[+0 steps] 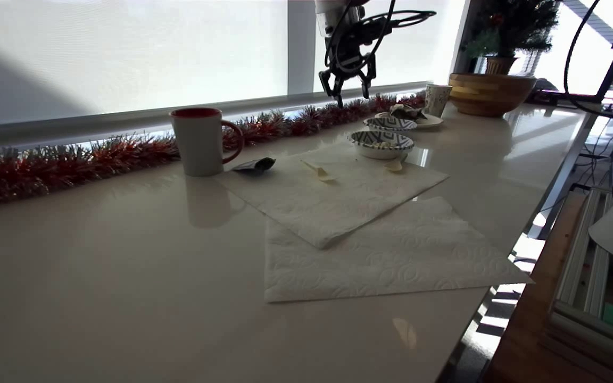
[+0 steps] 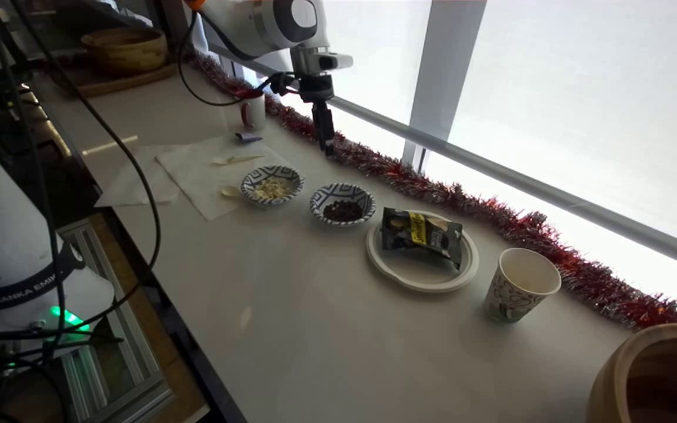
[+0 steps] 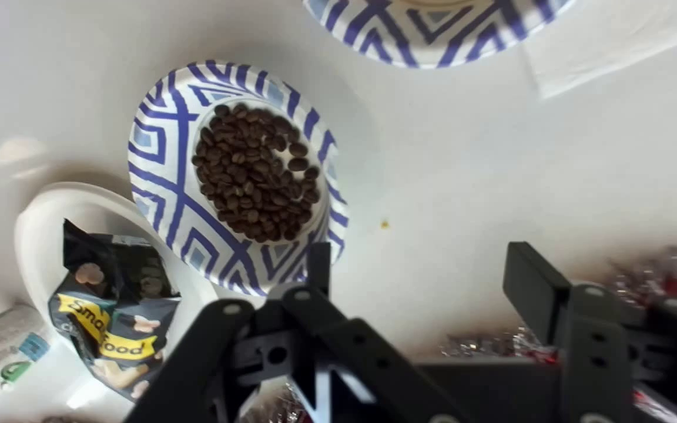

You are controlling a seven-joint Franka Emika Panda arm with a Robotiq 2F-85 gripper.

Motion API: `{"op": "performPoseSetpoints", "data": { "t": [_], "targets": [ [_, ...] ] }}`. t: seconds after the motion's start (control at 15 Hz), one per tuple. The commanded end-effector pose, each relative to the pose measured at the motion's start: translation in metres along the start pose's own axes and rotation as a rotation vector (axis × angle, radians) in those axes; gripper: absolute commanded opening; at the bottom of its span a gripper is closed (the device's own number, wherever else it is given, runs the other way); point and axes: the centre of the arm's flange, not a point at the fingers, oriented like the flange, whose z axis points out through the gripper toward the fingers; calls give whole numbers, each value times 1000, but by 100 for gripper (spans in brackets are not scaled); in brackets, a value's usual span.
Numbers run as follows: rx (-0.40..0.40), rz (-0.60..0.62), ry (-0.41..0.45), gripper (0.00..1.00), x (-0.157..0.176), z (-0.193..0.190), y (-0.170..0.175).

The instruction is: Move the bowl and mug to the right

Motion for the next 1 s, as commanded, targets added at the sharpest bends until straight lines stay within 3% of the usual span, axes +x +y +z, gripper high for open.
{"op": "performPoseSetpoints", "data": {
  "t": [0.0,0.27,0.67,0.73,0.93],
  "targets": [
    [96,-179,16,100,-39,-57,-21],
    [154,-407,53,100,-74,-103,-70],
    [273,-731,68,100,-133,-140,-129],
    [230,-651,82,100,-129,-130,-124],
    [248,-715,82,100,-140,-135,-132]
  ]
}}
